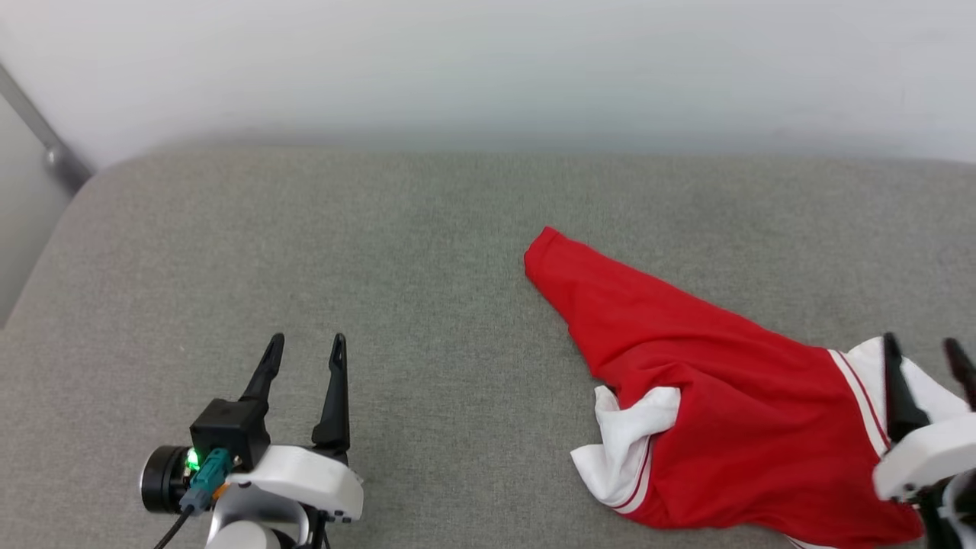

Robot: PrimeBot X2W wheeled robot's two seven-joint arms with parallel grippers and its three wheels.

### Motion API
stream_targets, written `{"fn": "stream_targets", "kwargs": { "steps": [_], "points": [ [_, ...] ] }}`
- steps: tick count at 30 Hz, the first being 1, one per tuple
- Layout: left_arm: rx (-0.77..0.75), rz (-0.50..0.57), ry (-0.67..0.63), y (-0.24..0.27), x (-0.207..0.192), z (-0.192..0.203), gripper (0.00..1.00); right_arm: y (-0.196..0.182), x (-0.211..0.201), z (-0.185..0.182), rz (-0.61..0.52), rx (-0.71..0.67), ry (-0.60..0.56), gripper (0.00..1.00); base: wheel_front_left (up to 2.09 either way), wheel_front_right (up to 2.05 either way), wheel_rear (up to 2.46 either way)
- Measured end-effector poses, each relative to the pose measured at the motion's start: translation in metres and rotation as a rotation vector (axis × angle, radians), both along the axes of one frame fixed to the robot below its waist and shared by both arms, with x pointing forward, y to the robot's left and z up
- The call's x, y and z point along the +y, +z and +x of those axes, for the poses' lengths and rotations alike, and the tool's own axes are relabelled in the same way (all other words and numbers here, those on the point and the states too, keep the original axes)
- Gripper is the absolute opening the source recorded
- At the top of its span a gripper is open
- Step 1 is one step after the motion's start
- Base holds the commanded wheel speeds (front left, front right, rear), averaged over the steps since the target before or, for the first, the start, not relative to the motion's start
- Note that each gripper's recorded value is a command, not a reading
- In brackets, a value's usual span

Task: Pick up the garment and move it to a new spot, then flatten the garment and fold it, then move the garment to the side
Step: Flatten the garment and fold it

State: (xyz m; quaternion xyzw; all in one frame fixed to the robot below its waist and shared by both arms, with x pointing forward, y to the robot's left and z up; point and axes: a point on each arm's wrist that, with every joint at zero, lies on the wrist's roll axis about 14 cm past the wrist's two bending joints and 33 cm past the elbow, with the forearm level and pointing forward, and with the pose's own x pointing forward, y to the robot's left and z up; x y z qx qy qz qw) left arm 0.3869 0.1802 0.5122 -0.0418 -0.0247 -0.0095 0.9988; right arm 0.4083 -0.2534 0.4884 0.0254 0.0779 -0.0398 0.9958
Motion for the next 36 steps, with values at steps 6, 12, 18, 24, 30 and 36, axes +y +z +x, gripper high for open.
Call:
{"fn": "stream_targets", "kwargs": {
  "steps": [6,12,18,24,30,36],
  "points": [
    [0.004,0.006,0.019,0.002,0.006,-0.017,1.0,0.025,0.051,-0.019,0.02,-0.114,0.125,1.0,0.0,0.0,0.0],
    [0.008,0.009,0.028,0.003,0.008,-0.029,1.0,0.04,0.074,-0.04,0.031,-0.169,0.176,1.0,0.0,0.0,0.0],
    [0.027,0.013,-0.001,0.0,0.0,-0.028,1.0,0.044,0.083,-0.052,0.041,-0.17,0.187,1.0,0.0,0.0,0.0],
    [0.079,-0.009,-0.207,-0.003,-0.059,-0.015,1.0,0.046,0.08,-0.056,0.04,-0.169,0.177,1.0,0.0,0.0,0.0],
    [0.211,0.022,-0.514,-0.016,-0.14,-0.012,1.0,0.047,0.074,-0.055,0.031,-0.161,0.156,1.0,0.0,0.0,0.0],
    [0.415,0.146,-0.733,-0.048,-0.187,-0.018,1.0,0.043,0.067,-0.048,0.029,-0.145,0.132,1.0,0.0,0.0,0.0]
  ]
}}
